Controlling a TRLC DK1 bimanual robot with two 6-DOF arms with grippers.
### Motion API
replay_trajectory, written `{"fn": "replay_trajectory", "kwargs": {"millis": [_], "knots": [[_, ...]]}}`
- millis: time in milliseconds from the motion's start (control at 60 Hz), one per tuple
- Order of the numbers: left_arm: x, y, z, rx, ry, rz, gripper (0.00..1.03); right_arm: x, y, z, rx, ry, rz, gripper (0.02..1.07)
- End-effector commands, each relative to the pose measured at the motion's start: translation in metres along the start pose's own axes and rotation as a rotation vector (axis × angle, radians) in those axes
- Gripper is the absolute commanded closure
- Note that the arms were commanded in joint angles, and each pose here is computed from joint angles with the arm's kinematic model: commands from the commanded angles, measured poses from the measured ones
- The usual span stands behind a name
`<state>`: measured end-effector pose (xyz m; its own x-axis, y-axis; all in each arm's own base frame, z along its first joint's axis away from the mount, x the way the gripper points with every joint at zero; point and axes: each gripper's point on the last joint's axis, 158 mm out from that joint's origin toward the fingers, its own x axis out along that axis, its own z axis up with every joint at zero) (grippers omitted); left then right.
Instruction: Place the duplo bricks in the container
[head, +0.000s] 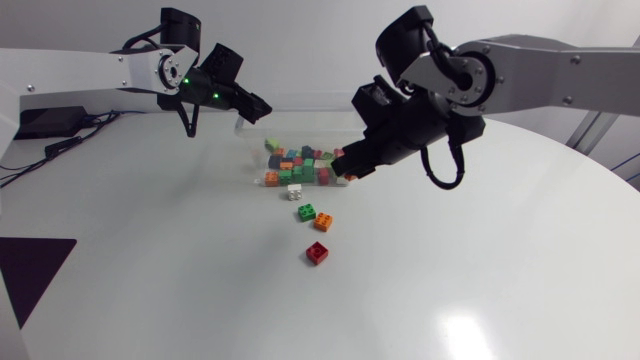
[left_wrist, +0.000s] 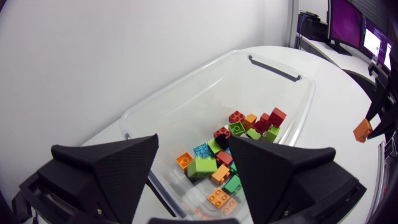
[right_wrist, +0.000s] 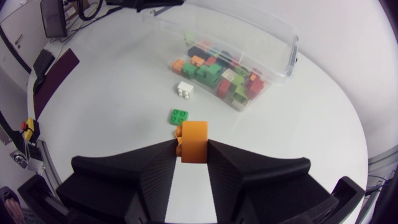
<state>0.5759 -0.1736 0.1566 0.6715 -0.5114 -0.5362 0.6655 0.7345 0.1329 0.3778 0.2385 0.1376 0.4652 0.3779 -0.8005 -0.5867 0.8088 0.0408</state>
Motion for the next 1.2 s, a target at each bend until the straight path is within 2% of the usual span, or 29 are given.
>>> {"fn": "replay_trajectory", "kwargs": {"millis": [0, 267, 517, 983, 1183], "knots": [[-0.009, -0.012, 0.013, 0.054, -0.004, -0.020, 0.04, -0.018, -0.008, 0.032, -0.007, -0.101, -0.014, 0.71], [-0.065, -0.049, 0.027, 0.122, -0.028, -0.035, 0.04, -0.022, -0.032, 0.070, 0.023, -0.194, -0.022, 0.71], [-0.098, -0.093, 0.002, 0.169, 0.024, -0.100, 0.04, -0.014, -0.044, 0.095, 0.024, -0.267, -0.033, 0.71], [-0.084, -0.180, -0.088, 0.224, 0.201, -0.302, 0.04, 0.009, -0.063, 0.125, 0.005, -0.333, -0.058, 0.70], [-0.074, -0.212, -0.112, 0.218, 0.265, -0.374, 0.04, 0.023, -0.074, 0.138, 0.006, -0.354, -0.068, 0.69]]}}
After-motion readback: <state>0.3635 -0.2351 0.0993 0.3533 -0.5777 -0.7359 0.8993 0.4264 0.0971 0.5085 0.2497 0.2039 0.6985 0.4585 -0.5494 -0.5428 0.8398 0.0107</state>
